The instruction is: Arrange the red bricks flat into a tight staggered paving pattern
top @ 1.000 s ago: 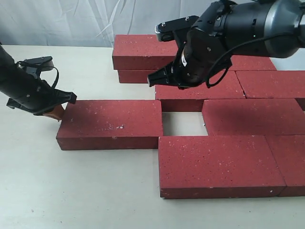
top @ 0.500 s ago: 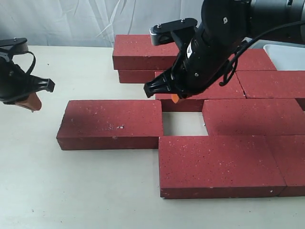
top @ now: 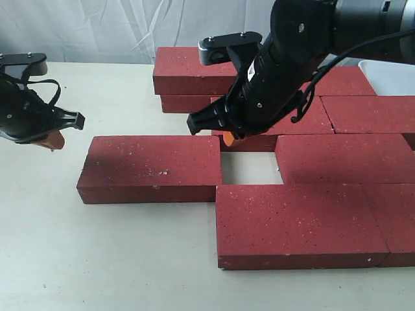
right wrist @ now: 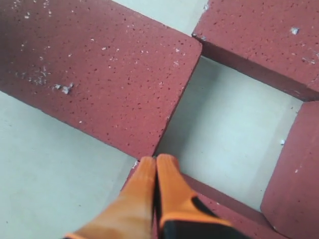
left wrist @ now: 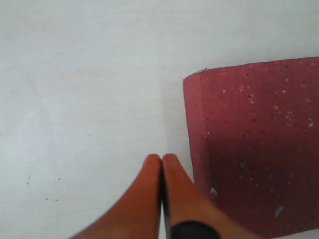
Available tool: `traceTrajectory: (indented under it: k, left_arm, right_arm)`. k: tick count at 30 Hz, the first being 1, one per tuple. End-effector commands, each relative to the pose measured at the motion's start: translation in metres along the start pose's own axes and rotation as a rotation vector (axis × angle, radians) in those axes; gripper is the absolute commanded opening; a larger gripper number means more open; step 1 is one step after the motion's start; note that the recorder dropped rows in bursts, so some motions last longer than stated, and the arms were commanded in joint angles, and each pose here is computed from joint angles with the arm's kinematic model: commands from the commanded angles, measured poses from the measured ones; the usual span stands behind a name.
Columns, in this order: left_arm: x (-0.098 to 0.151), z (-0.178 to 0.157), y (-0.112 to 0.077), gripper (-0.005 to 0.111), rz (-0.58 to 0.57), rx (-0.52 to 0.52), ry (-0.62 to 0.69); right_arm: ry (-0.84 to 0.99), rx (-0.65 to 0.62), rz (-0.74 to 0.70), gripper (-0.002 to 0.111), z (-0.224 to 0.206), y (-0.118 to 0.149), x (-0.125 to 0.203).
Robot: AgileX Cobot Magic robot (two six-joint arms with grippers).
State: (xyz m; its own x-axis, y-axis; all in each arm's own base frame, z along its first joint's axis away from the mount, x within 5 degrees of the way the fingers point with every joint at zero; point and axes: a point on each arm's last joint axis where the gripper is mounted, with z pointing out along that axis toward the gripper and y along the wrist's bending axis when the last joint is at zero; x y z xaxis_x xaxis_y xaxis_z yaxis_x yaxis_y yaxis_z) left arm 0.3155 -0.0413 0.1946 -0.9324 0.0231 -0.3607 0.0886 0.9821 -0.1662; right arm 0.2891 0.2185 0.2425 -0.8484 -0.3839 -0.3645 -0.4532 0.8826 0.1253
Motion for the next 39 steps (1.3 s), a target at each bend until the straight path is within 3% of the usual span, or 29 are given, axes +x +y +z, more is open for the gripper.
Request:
traceTrajectory:
  k: [1, 4, 10, 15, 23, 31, 39]
  left_arm:
    - [-0.001, -0.003, -0.006, 0.0, -0.061, 0.043, -0.024]
    - [-0.002, -0.003, -0.01, 0.0, -0.12, 0.085, -0.03]
    - [-0.001, -0.003, -0.005, 0.0, 0.005, 0.026, -0.02]
    - [-0.001, -0.003, -0.004, 0.0, 0.014, 0.017, -0.018]
    - [0.0, 0.0, -0.003, 0.0, 0.018, 0.011, -0.009]
    - [0.007, 0.03, 0.0, 0.0, -0.033, 0.03, 0.095]
    - [0.012, 0.039, -0.001, 0.0, -0.061, 0.05, 0.154]
  right_arm:
    - [0.013, 0.004, 0.0, 0.0, 0.01, -0.002, -0.001]
    - [0.023, 0.012, 0.021, 0.0, 0.01, -0.01, -0.002]
    - [0.007, -0.033, 0.277, 0.0, 0.005, -0.062, -0.008]
    - [0.012, -0.037, 0.395, 0.0, 0.0, -0.092, -0.007]
    - [0.036, -0.076, 0.43, 0.0, 0.0, -0.09, -0.006]
    - [0.036, -0.076, 0.427, 0.0, 0.0, -0.09, -0.006]
    - [0.029, -0.074, 0.426, 0.0, 0.0, -0.09, -0.006]
